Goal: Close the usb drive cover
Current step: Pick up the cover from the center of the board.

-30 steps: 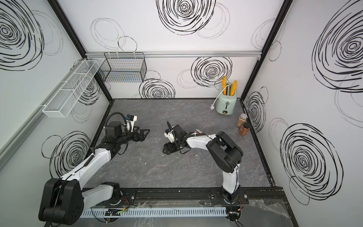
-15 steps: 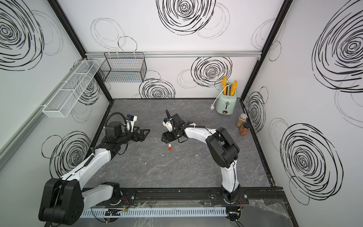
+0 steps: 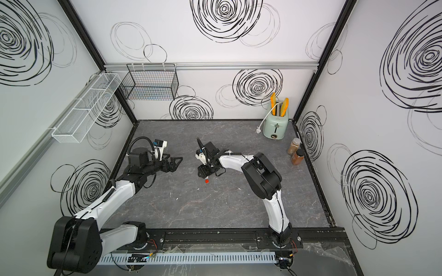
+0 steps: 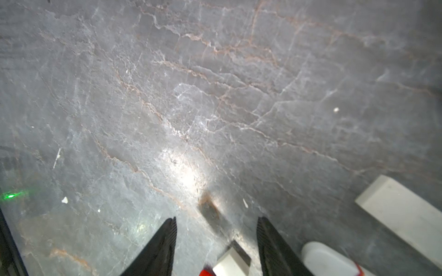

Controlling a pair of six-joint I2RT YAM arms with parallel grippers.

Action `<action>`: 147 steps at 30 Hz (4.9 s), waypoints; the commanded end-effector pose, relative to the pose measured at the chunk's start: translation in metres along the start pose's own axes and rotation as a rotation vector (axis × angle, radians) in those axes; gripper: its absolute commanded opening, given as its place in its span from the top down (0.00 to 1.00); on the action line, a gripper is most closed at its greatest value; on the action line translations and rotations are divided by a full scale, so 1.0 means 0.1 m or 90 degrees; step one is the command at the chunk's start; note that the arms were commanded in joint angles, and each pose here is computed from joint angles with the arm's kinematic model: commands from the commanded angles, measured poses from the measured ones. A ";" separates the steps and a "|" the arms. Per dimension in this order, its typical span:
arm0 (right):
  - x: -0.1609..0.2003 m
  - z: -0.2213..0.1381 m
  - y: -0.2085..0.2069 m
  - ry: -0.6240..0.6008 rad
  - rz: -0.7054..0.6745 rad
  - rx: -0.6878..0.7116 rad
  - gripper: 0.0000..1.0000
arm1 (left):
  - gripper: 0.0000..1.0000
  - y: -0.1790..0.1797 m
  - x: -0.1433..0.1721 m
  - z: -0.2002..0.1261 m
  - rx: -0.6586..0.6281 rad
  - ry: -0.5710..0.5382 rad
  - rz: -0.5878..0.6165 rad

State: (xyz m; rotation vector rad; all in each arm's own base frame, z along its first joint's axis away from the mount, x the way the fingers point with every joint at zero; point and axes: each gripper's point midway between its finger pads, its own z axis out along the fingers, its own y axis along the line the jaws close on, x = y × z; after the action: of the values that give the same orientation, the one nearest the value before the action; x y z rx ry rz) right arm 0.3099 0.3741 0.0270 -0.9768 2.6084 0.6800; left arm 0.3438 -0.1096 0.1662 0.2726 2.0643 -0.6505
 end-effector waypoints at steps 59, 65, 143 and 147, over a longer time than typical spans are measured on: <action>0.35 -0.02 -0.08 0.138 -0.073 0.143 0.69 | 0.02 -0.04 -0.08 -0.02 0.008 -0.026 0.030; 0.38 -0.07 -0.08 0.140 -0.074 0.149 0.67 | 0.02 -0.04 -0.08 -0.02 0.008 -0.026 0.031; 0.41 -1.58 0.36 -0.401 -0.427 0.065 0.87 | 0.25 -1.72 0.54 0.39 0.432 0.232 -0.095; 0.43 -1.51 0.39 -0.392 -0.432 0.057 0.87 | 0.29 -1.77 0.52 0.44 0.437 0.239 -0.111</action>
State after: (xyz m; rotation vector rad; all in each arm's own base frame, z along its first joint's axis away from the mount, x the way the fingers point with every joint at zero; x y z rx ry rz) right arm 0.2425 0.2915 0.1491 -1.2400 1.6807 0.5360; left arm 0.2660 -0.2753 0.1468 0.6251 2.2216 -1.4649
